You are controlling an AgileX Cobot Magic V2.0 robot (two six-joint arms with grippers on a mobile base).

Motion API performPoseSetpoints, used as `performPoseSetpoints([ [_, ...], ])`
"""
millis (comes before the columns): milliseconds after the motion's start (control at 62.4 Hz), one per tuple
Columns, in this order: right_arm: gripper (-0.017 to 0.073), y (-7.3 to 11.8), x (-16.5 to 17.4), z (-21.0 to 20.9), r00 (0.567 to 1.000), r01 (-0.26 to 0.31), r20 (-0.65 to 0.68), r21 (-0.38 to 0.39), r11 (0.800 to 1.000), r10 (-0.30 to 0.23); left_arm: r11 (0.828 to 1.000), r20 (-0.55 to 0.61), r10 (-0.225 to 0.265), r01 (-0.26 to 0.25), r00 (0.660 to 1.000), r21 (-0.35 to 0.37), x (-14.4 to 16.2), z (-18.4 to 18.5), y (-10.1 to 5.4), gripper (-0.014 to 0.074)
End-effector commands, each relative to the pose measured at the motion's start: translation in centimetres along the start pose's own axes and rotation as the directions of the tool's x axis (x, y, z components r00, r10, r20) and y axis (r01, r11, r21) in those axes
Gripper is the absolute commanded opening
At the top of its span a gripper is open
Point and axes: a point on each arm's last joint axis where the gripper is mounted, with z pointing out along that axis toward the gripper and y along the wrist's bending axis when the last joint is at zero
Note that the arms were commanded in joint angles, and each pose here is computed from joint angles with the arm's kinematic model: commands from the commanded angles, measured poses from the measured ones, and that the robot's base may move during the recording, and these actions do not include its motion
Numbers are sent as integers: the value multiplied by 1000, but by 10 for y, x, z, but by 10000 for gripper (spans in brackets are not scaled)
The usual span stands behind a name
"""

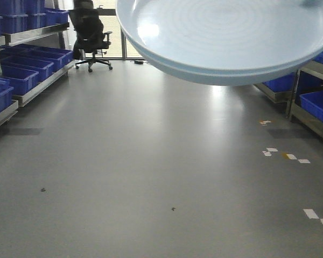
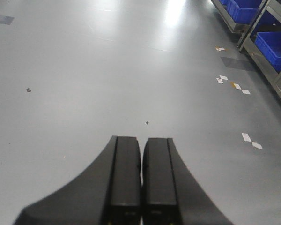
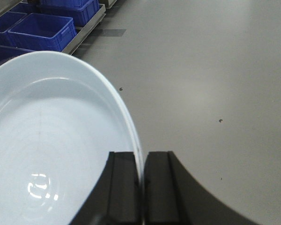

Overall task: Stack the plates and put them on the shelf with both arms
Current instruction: 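Drive the base away from the table holding the stack in right gripper, then drive the base toward the shelf of blue bins, holding the plate stack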

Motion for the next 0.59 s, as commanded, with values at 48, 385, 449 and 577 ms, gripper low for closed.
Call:
performPoseSetpoints([
  [48, 48, 5, -21, -9, 988, 6, 153, -29, 1000, -1, 1000, 115, -15, 13, 993, 21, -17, -4, -4, 101],
  [385, 48, 5, -21, -9, 988, 6, 153, -29, 1000, -1, 1000, 115, -15, 13, 993, 21, -17, -4, -4, 101],
  [449, 48, 5, -21, -9, 988, 6, 153, -29, 1000, -1, 1000, 115, -15, 13, 993, 21, -17, -4, -4, 101],
  [577, 48, 5, -21, -9, 988, 6, 153, -29, 1000, -1, 1000, 115, -15, 13, 993, 21, -17, -4, -4, 101],
])
